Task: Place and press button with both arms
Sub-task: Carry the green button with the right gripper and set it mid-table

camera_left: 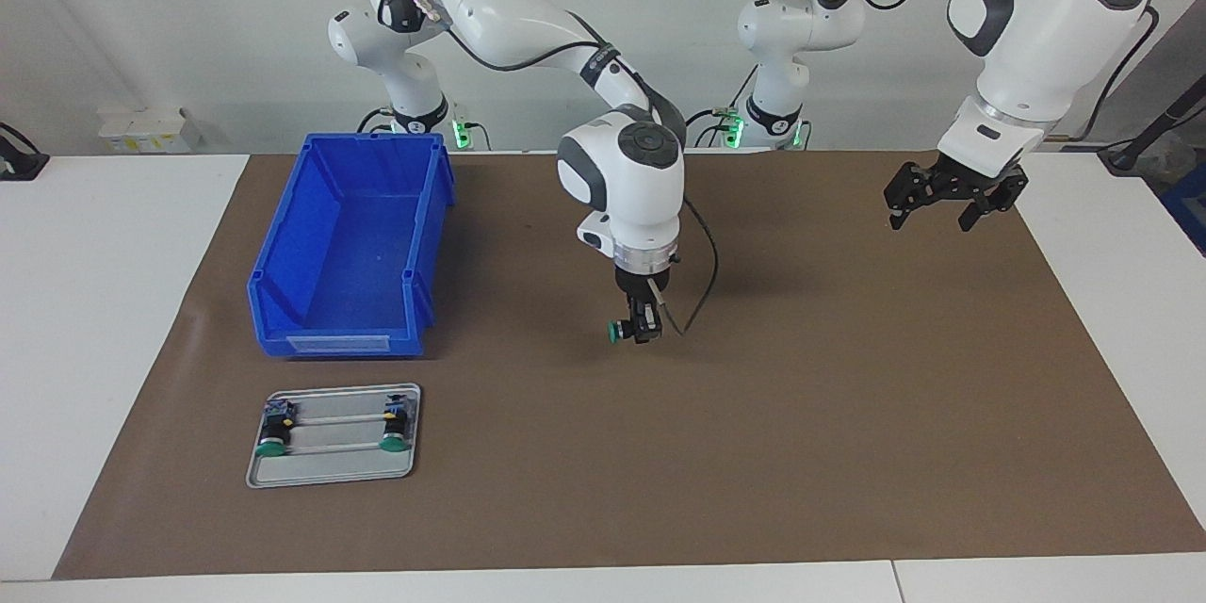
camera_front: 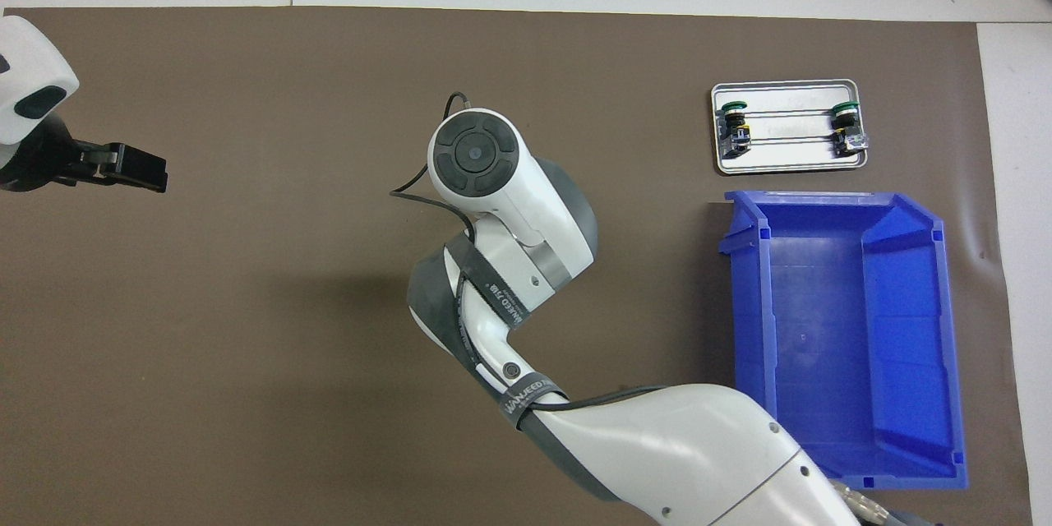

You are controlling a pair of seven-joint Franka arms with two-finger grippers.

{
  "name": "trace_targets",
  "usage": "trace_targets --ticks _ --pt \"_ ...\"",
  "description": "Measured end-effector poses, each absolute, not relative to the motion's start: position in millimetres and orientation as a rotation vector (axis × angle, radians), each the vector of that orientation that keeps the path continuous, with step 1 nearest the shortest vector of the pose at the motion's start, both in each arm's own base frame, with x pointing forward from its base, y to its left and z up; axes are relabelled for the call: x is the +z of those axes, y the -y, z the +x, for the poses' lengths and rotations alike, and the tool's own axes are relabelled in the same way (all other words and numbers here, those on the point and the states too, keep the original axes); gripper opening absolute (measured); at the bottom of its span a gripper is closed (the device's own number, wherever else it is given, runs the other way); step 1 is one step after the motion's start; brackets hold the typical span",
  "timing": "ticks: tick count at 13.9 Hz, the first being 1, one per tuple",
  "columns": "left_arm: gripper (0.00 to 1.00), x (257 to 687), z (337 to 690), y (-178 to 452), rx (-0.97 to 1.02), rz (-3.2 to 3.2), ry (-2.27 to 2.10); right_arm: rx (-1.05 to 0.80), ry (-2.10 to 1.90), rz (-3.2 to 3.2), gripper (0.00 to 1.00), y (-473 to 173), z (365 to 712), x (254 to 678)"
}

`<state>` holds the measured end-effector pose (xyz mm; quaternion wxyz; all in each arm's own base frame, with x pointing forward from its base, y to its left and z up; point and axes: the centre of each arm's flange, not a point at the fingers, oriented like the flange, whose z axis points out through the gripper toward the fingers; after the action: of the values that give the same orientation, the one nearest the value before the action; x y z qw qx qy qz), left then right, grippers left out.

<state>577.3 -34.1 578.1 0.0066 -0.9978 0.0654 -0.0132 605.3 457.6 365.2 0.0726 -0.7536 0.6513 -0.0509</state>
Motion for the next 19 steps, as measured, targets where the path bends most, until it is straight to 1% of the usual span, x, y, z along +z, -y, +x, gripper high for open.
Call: trace_targets --ticks 3,6,9,13,16,19 --pt "1.0 579.4 577.2 24.7 -0.044 -3.122 -0.178 -0.151 -1.906 -2.238 0.33 -496.0 586.2 353.6" --pt "1.0 579.7 576.2 40.3 -0.046 -3.12 -0.221 -0.133 -1.943 -2.183 0.33 -521.8 564.9 355.1" --pt "1.0 579.8 574.3 62.1 -0.048 -3.116 -0.28 -0.123 -1.971 -2.177 0.33 -530.7 554.0 345.9" --pt "1.0 579.2 575.6 66.5 -0.072 -3.107 -0.36 -0.122 -1.968 -2.185 0.33 -532.0 548.7 328.1" --pt "1.0 580.4 577.5 77.7 -0.12 -3.094 -0.444 -0.12 -1.957 -2.197 0.33 -536.9 542.5 323.7" --pt "1.0 573.9 576.2 87.6 -0.126 -3.086 -0.493 -0.119 -1.951 -2.206 0.33 -539.6 538.2 320.0"
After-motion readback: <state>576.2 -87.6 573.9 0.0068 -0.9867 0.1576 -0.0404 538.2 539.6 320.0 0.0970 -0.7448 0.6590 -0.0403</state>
